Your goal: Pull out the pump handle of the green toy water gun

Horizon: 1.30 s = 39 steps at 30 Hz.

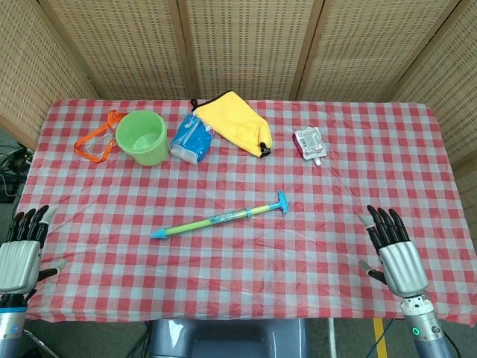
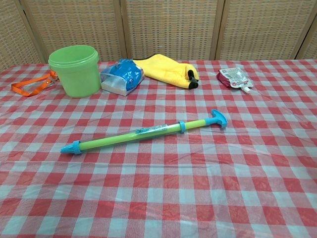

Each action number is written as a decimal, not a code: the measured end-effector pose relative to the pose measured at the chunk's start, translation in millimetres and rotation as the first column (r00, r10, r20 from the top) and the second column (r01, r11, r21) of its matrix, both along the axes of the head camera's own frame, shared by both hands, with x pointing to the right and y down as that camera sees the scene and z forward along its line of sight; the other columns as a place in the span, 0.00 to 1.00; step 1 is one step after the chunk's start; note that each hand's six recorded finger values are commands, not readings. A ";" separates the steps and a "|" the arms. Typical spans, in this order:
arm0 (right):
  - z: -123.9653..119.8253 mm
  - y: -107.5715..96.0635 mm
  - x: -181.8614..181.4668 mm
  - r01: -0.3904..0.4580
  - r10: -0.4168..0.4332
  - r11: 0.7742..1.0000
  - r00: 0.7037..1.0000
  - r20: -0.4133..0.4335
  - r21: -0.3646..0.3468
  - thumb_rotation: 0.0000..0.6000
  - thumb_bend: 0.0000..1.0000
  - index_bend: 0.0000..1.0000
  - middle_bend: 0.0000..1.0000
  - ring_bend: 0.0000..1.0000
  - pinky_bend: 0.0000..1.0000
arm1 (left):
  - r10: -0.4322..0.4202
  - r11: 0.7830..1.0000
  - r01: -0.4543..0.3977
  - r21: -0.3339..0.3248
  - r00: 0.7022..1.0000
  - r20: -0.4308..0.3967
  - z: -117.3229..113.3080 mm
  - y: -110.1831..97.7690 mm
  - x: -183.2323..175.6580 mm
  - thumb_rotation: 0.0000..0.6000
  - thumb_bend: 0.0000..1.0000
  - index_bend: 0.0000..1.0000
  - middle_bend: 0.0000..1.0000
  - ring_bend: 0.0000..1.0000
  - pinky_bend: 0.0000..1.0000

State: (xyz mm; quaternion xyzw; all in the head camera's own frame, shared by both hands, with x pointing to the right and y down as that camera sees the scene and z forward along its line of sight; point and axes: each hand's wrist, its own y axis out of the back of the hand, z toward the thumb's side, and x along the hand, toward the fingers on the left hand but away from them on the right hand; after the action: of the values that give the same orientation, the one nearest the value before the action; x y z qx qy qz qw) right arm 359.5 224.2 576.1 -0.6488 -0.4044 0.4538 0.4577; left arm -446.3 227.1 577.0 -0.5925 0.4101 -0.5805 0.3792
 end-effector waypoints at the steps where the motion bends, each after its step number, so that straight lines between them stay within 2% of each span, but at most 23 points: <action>1: 0.5 0.3 -0.1 0.001 -0.001 1.000 1.000 -0.002 -0.001 1.00 0.08 0.05 0.00 0.00 0.00 | -0.001 1.000 0.001 0.000 1.000 0.000 -0.2 -0.2 -0.7 1.00 0.04 0.00 0.00 0.00 0.00; 28: 2.4 1.3 -4.9 0.018 -0.018 1.000 1.000 -0.001 -0.003 1.00 0.08 0.07 0.00 0.00 0.00 | -0.002 1.000 0.002 -0.008 1.000 -0.003 -1.8 -0.3 -2.8 1.00 0.04 0.00 0.00 0.00 0.00; 29: 1.2 0.3 -6.4 0.022 -0.022 1.000 1.000 0.004 0.004 1.00 0.08 0.09 0.05 0.03 0.01 | -0.004 1.000 0.004 -0.007 1.000 -0.005 -2.1 -0.5 -3.2 1.00 0.04 0.00 0.00 0.00 0.00; 31: -0.6 -2.9 -9.8 0.026 -0.026 0.999 1.000 0.014 0.020 1.00 0.08 0.13 0.23 0.18 0.13 | -0.011 1.000 0.011 -0.002 1.000 -0.007 -3.0 -1.3 -4.4 1.00 0.04 0.00 0.00 0.00 0.00; 32: -1.7 -6.0 -13.0 0.030 -0.031 0.999 0.999 0.021 0.032 1.00 0.08 0.17 0.38 0.32 0.23 | -0.016 1.000 0.016 0.002 1.000 -0.008 -3.6 -1.9 -5.3 1.00 0.04 0.00 0.00 0.00 0.00; 35: -5.2 -19.3 -23.4 0.048 -0.050 0.996 0.998 0.032 0.081 1.00 0.08 0.24 0.64 0.58 0.43 | -0.019 1.000 0.019 0.008 1.000 -0.008 -4.7 -2.8 -5.7 1.00 0.04 0.00 0.00 0.00 0.00; 39: -3.1 -49.0 -47.6 0.101 -0.103 0.987 0.994 0.017 0.125 1.00 0.09 0.32 0.84 0.77 0.53 | -0.023 1.000 0.023 0.013 1.000 -0.001 -5.1 -3.4 -6.3 1.00 0.04 0.00 0.00 0.00 0.00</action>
State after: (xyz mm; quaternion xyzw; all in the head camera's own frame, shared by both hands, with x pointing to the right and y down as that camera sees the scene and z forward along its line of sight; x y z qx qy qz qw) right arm 311.9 175.2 573.0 -0.6441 -0.4035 0.3962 0.5151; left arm -452.6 223.7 571.9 -0.5853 0.4210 -0.5819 0.3762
